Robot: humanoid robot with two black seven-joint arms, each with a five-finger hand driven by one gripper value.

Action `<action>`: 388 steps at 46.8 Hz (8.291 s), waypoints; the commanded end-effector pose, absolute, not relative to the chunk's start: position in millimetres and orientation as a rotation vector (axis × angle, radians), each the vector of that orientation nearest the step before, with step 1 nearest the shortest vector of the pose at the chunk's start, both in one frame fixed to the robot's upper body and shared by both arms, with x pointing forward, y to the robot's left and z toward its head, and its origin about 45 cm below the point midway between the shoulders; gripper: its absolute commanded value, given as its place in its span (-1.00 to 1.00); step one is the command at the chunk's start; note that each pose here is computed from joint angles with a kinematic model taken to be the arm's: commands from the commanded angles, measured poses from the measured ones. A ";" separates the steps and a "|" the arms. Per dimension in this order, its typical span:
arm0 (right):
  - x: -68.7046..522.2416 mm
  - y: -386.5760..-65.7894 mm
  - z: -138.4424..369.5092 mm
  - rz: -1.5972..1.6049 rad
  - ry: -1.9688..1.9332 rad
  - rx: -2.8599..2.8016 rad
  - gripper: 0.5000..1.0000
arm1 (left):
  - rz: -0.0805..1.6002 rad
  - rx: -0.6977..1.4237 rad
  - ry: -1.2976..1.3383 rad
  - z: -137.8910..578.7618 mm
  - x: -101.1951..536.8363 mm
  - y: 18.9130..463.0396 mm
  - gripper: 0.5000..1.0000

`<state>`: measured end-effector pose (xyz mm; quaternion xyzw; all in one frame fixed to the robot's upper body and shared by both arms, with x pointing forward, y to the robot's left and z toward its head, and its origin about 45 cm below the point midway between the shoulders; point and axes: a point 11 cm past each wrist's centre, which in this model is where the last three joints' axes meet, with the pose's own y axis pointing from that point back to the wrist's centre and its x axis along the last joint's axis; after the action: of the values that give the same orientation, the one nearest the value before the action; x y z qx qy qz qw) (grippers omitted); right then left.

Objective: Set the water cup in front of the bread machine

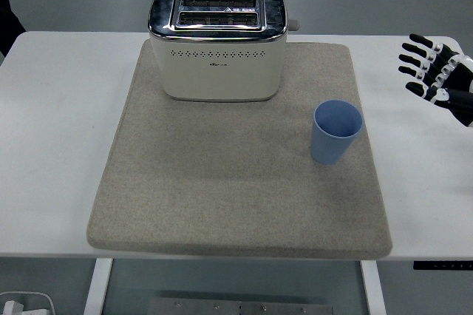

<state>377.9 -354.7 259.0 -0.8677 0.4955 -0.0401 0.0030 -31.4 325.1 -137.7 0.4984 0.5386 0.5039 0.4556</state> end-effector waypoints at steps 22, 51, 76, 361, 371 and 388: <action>351.0 -331.1 221.3 -0.464 1.486 -2.873 0.69 | 1.242 1.230 1.328 -137.7 -31.5 325.1 1.00; 345.5 -314.6 201.7 -0.486 1.499 -2.893 0.69 | 1.244 1.229 1.329 -137.7 -31.4 325.1 1.00; 346.3 -307.1 198.8 -0.460 1.470 -2.914 0.69 | 1.244 1.229 1.329 -137.7 -31.4 325.1 1.00; 377.1 -63.6 188.6 -0.362 1.347 -2.815 0.69 | 1.242 1.230 1.328 -137.7 -31.5 325.1 1.00; 376.8 -63.9 188.4 -0.355 1.348 -2.811 0.69 | 1.242 1.230 1.328 -137.7 -31.5 325.1 1.00; 378.1 -60.2 197.7 -0.366 1.327 -2.796 0.70 | 1.242 1.230 1.328 -137.7 -31.5 325.1 1.00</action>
<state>377.4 -60.9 195.8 -0.8968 0.4268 -0.1160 0.0110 -31.5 325.1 -137.7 0.4986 0.5385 0.5038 0.4556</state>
